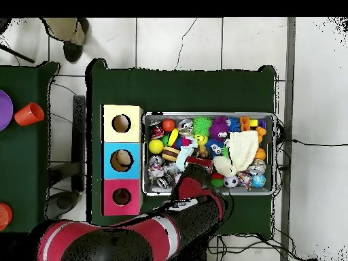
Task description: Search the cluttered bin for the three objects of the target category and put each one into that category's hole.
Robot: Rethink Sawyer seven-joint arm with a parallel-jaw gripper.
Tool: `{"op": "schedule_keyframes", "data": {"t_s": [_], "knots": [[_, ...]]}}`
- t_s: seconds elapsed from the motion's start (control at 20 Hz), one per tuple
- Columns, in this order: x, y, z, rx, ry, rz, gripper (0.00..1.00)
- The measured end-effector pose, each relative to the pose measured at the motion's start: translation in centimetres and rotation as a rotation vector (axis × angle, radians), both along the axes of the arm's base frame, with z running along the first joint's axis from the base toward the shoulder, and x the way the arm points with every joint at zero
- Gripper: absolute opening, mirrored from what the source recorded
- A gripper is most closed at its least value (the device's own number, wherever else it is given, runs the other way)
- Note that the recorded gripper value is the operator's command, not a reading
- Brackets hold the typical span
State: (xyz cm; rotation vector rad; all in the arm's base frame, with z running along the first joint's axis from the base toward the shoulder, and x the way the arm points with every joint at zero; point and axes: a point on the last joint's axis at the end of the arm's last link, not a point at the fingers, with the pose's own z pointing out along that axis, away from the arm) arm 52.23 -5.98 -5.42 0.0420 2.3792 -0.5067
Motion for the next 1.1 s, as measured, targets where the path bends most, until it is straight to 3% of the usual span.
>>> {"op": "schedule_keyframes", "data": {"t_s": [0.4, 0.45, 1.1], "knots": [[1.4, 0.4, -0.4, 0.001, -0.016, 0.013, 1.0], [1.5, 0.5, -0.5, 0.001, -0.019, 0.013, 0.0], [1.5, 0.5, -0.7, 0.0, -0.018, 0.013, 0.0]]}}
